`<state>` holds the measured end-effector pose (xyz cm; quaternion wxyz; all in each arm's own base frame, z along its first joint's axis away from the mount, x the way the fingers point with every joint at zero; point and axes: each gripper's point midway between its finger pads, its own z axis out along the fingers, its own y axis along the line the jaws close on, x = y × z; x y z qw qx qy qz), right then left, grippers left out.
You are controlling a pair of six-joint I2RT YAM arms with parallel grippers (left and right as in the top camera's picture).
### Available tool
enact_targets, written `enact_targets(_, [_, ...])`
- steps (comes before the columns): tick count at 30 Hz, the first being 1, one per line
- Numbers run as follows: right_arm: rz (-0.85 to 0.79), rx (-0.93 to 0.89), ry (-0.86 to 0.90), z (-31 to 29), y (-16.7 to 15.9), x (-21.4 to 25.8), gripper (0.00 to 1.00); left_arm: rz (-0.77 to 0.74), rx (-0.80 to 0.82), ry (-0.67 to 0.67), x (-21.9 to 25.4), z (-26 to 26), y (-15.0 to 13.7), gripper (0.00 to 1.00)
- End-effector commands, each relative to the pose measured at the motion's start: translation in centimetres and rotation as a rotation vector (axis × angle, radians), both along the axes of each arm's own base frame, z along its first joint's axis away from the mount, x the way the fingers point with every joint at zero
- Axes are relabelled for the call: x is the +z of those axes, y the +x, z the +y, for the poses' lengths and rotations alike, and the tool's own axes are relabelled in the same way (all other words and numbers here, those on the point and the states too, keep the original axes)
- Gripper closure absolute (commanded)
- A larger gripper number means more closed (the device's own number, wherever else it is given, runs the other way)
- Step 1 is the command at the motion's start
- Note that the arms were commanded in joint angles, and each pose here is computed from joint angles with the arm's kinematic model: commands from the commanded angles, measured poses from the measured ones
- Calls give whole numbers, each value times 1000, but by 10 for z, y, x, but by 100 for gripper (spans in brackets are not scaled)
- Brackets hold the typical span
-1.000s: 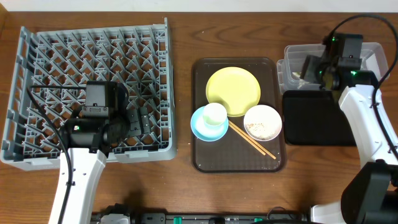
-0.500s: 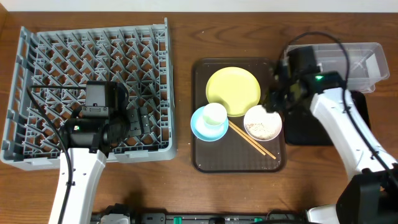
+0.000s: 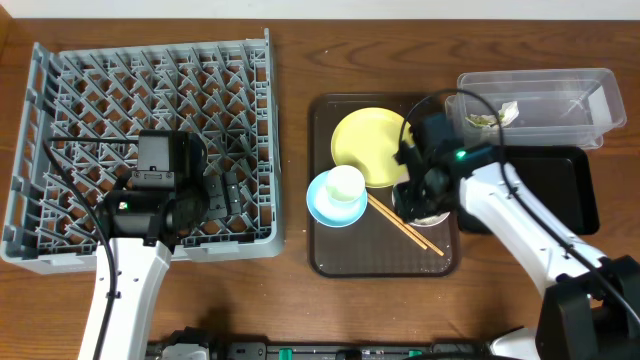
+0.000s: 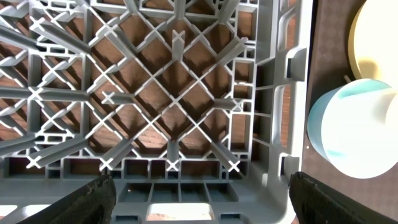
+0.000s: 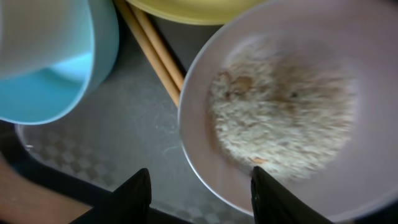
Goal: Sort waste into correct bins and load items into the dishwasher rack
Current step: 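Grasp the pink rice bowl with the right gripper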
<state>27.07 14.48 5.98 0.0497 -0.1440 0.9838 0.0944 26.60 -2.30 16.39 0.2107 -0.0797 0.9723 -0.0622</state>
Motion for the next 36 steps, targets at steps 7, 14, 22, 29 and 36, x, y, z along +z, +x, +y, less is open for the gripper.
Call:
enact_targets(7, [-72, 16, 4, 11, -7, -30, 74, -19, -1, 0, 7, -1, 4, 10])
enact_targets(14, [-84, -19, -12, 7, -6, -37, 95, -18, -1, 0, 7, -1, 4, 9])
enact_targets(22, [-141, -50, 19, 14, 10, -21, 99, -18, -1, 0, 7, -1, 4, 10])
enact_targets(29, [-321, -115, 101, 19, 48, 46, 99, -18, -1, 0, 6, -1, 4, 9])
enact_targets(36, [-364, -356, 195, -19, 66, 81, 99, -18, -1, 0, 6, -1, 4, 10])
